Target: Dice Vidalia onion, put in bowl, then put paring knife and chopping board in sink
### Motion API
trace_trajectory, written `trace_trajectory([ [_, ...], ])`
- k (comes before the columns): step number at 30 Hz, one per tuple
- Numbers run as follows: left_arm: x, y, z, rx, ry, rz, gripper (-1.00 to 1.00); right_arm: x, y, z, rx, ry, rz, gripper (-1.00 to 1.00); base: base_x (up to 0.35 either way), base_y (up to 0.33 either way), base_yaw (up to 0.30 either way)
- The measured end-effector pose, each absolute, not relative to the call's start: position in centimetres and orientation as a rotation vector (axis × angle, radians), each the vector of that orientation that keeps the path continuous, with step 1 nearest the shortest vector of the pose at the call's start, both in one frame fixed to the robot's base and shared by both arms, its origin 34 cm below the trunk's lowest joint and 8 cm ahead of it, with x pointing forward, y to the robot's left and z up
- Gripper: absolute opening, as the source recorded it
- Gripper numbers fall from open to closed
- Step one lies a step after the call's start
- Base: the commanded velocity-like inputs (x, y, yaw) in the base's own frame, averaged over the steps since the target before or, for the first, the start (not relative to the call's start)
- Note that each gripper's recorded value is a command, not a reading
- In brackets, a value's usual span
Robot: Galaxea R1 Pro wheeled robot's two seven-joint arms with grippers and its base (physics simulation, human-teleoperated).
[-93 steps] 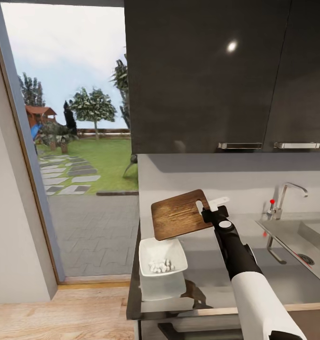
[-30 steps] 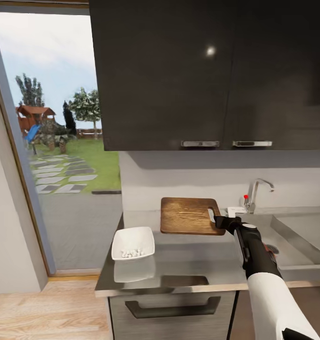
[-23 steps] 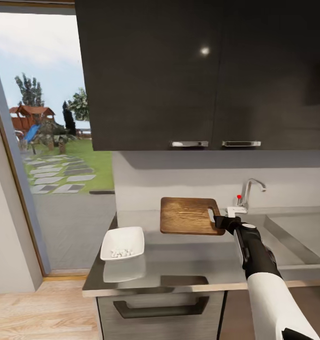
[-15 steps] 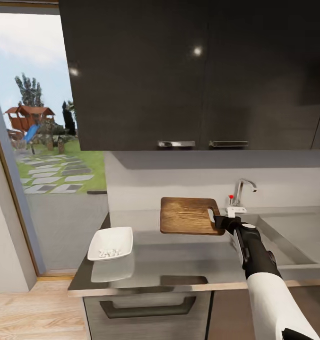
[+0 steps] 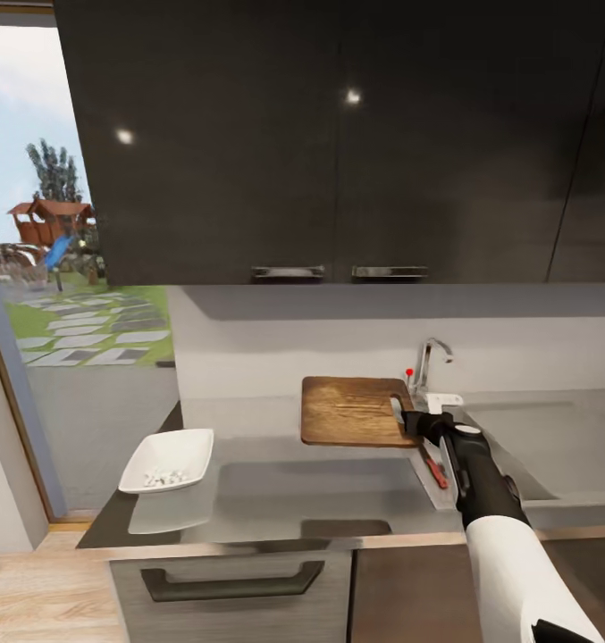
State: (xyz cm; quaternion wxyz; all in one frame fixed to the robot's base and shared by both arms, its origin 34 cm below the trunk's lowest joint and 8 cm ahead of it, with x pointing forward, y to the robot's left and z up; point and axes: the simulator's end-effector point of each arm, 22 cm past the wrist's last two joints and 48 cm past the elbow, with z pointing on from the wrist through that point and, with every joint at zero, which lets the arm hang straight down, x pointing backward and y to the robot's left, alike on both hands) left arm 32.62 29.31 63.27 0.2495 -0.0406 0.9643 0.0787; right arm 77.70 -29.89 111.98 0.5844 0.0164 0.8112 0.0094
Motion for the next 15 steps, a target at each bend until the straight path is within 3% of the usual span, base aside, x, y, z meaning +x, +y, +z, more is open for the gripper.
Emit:
trace_trajectory([
  [4, 32.6, 29.4, 63.3, -0.111, 2.625, 0.217, 1.00, 77.7, -29.6, 111.4, 0.036, 1.905, 0.029, -1.00, 0.000, -0.158, 0.000],
  [10, 32.6, 29.4, 63.3, -0.110, 2.626, 0.216, 1.00, 77.4, -29.7, 109.2, 0.042, 1.954, 0.025, -1.00, 0.000, -0.013, 0.000],
  [15, 32.6, 29.4, 63.3, -0.110, 2.625, 0.216, 1.00, 76.7, -33.6, 107.4, 0.179, 1.991, -0.170, -1.00, 0.000, 0.000, 0.000],
])
